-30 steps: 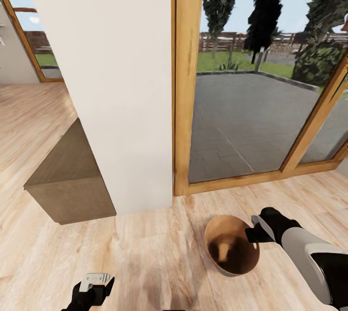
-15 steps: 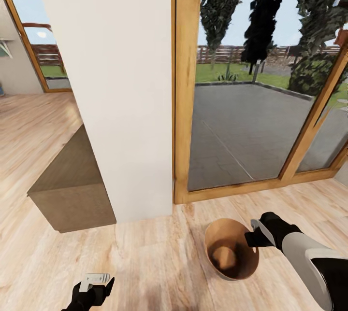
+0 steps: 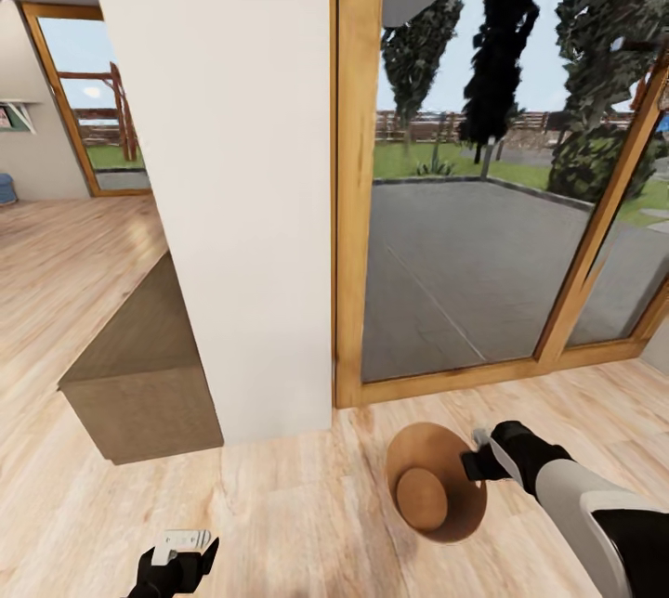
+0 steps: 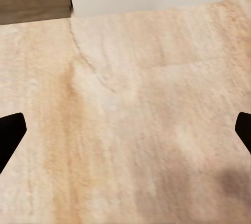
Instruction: Put the three can of soda from the living room inside the tash can in the kitchen.
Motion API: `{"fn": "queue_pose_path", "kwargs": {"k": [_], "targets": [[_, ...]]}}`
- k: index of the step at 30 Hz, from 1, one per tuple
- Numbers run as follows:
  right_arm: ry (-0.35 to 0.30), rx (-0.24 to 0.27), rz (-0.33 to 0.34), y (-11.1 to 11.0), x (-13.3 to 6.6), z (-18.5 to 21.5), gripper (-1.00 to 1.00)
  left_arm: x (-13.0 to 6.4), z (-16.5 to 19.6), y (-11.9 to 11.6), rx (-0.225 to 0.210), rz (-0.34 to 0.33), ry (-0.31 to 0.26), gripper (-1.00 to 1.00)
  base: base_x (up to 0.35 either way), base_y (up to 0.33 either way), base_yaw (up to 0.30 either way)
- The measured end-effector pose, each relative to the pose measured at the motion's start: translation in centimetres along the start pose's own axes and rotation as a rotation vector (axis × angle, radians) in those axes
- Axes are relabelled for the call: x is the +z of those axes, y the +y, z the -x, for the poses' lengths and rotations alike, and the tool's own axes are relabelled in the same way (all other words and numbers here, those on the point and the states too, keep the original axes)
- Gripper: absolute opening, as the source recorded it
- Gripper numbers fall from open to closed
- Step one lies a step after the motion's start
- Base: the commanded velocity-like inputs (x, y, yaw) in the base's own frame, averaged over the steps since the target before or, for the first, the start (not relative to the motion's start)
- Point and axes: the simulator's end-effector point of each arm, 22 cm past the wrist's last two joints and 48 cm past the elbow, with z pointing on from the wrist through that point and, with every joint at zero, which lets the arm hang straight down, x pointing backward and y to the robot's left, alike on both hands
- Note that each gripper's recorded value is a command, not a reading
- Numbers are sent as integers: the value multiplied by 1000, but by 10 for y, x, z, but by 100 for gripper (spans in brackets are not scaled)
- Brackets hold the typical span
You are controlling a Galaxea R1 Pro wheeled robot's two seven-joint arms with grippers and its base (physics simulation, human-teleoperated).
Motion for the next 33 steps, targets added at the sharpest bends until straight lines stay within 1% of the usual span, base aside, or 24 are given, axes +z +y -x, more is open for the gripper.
{"fn": "queue_pose_path", "kwargs": {"k": [5, 9, 15, 26, 29, 33], "targets": [[-23, -11, 9, 3, -7, 4, -100, -3, 8, 0, 1, 1, -15, 100, 0, 0, 0], [-35, -7, 14, 5, -15, 8, -100, -5, 15, 0, 1, 1, -30, 100, 0, 0, 0], [-40, -14, 9, 4, -20, 2, -100, -8, 22, 0, 1, 1, -46, 100, 0, 0, 0], [-70, -8, 12, 4, -35, 1, -100, -15, 41, -1, 3, 1, -86, 100, 0, 0, 0], [-72, -16, 8, 4, -38, -1, -100, -17, 47, -1, 3, 1, -98, 100, 0, 0, 0], [-78, -9, 14, 6, -42, -4, -100, -19, 54, -1, 4, 1, -115, 100, 0, 0, 0]]}}
